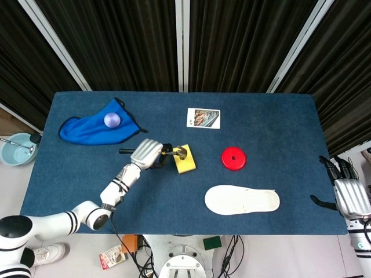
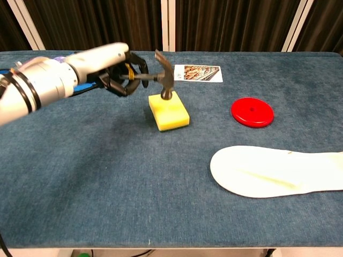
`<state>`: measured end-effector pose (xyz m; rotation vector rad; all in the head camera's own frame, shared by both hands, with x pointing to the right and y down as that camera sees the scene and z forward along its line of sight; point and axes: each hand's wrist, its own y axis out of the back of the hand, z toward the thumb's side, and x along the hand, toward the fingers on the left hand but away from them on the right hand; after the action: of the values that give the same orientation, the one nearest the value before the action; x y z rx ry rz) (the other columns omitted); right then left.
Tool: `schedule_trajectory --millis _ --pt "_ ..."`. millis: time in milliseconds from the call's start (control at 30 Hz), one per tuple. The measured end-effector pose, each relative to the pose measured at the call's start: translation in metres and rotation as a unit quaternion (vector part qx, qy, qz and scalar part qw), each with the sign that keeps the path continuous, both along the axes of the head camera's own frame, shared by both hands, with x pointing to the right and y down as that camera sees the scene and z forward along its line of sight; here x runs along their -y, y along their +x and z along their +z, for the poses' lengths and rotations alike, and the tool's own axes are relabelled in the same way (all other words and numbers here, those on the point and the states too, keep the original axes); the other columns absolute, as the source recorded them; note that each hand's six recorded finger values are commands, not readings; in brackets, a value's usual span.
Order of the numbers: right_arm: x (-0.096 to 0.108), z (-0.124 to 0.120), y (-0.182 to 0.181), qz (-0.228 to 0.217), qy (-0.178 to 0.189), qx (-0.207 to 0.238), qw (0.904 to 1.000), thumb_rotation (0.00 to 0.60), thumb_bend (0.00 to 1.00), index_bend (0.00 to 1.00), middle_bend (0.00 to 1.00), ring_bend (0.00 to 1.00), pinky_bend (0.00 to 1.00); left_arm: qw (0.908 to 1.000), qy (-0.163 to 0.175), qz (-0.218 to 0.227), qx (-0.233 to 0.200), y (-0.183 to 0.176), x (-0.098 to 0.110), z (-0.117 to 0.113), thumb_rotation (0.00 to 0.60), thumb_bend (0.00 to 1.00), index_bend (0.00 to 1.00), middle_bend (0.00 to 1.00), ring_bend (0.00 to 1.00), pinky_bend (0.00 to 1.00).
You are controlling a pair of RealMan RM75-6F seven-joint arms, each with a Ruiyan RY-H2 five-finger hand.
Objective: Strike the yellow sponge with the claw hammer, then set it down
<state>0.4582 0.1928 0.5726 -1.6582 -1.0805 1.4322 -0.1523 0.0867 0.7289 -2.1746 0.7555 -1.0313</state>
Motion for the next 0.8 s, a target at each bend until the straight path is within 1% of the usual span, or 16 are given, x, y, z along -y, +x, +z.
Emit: schedule_trajectory --millis 133,200,267,333,467,533,600,667,800 --pt "0.0 -0.001 0.0 0.0 0.0 -0.001 1.0 0.6 0.08 0.08 0.16 0.01 0.07 0.9995 -0.009 0.007 0.028 0.004 -0.006 0.021 0.6 0.93 0.89 0.96 0.91 0.9" --pt "0.0 -0.002 0.001 0.001 0.003 0.0 1.0 0.6 0.08 0.08 0.16 0.01 0.07 0.9994 -0.012 0.007 0.033 0.007 -0.009 0.026 0.6 0.93 0.89 0.96 0.91 0.9" --pt "0.0 -0.004 0.001 0.001 0.006 0.0 1.0 0.6 0.08 0.08 0.16 0.01 0.07 0.9996 -0.008 0.004 0.028 0.008 -0.008 0.023 0.6 0.93 0.89 0.96 0.91 0.9" --pt "0.0 -0.006 0.002 0.002 0.009 -0.001 1.0 0.6 0.08 0.08 0.16 0.01 0.07 0.9999 -0.001 0.0 0.016 0.008 -0.005 0.015 0.6 0.93 0.89 0.96 0.91 0.9" --pt "0.001 -0.009 0.001 0.002 0.016 0.001 0.9999 0.6 0.08 0.08 0.16 0.01 0.07 0.9997 0.012 -0.013 -0.017 0.005 0.0 -0.008 0.6 0.93 0.89 0.96 0.91 0.9" --pt "0.002 -0.009 0.0 -0.001 0.017 0.002 0.9999 0.6 0.08 0.08 0.16 0.01 0.07 0.9989 0.021 -0.024 -0.034 -0.002 0.005 -0.022 0.6 0.93 0.89 0.96 0.91 0.9" --pt "0.002 -0.008 -0.001 -0.002 0.015 0.003 0.9999 0.6 0.08 0.08 0.16 0.01 0.07 0.9978 0.031 -0.042 -0.04 -0.016 0.011 -0.031 0.6 0.93 0.89 0.95 0.91 0.9" --pt "0.002 -0.006 -0.002 -0.003 0.013 0.004 0.9999 0.6 0.08 0.08 0.16 0.01 0.07 0.9973 0.031 -0.055 -0.038 -0.026 0.013 -0.031 0.6 0.93 0.89 0.95 0.91 0.89" --pt "0.002 -0.003 -0.003 -0.005 0.008 0.006 0.9999 0.6 0.08 0.08 0.16 0.01 0.07 0.9969 0.013 -0.076 -0.014 -0.044 0.014 -0.014 0.6 0.93 0.87 0.94 0.9 0.87"
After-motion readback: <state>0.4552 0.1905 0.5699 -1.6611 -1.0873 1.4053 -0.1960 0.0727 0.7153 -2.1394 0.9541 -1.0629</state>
